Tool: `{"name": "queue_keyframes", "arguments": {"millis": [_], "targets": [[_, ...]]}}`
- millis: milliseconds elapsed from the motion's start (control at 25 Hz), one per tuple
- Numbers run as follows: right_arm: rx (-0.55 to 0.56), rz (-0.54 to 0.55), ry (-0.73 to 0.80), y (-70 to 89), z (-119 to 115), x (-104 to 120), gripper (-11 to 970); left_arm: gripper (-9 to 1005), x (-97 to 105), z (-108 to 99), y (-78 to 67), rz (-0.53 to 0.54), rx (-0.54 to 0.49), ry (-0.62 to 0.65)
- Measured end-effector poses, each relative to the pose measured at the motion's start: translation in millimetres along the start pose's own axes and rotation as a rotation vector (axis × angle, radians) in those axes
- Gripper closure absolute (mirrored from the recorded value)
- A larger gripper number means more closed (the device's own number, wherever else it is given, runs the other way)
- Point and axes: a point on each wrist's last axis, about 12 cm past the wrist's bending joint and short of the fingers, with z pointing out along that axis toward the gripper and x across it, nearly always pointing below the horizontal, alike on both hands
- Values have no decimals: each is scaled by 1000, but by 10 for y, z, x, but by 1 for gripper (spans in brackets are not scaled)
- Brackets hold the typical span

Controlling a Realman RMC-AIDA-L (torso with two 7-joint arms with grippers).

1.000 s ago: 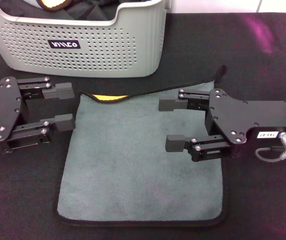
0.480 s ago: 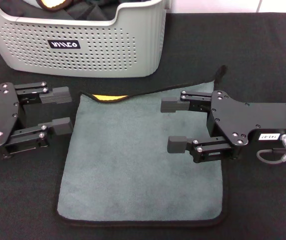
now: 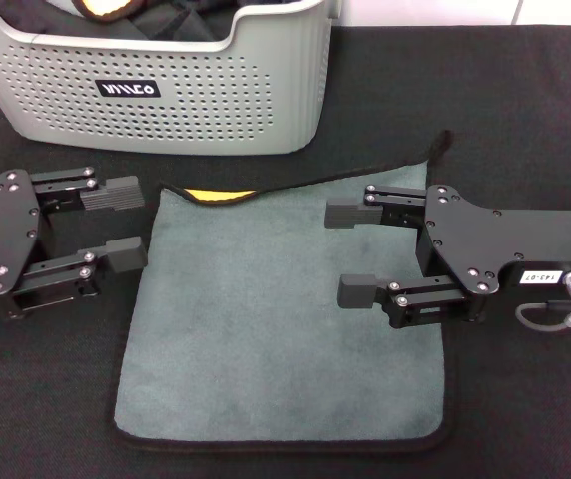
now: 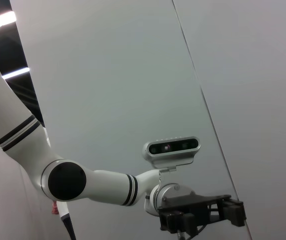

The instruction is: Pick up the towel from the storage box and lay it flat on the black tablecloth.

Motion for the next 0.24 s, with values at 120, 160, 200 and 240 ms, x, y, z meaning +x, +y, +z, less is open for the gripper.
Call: {"name": "queue_keyframes", "arguments": {"millis": [120, 160, 200, 240], "targets": [[5, -4, -5, 5, -6, 7, 179, 442, 6, 3, 0, -1, 0, -2], [8, -7, -8, 5, -10, 7, 179, 442, 6, 3, 0, -1, 0, -2], [13, -9, -12, 6, -18, 8, 179, 442, 6, 3, 1, -1, -1, -3], [18, -12, -17, 5, -26, 6, 179, 442, 7, 2, 1, 0, -2, -3]]}}
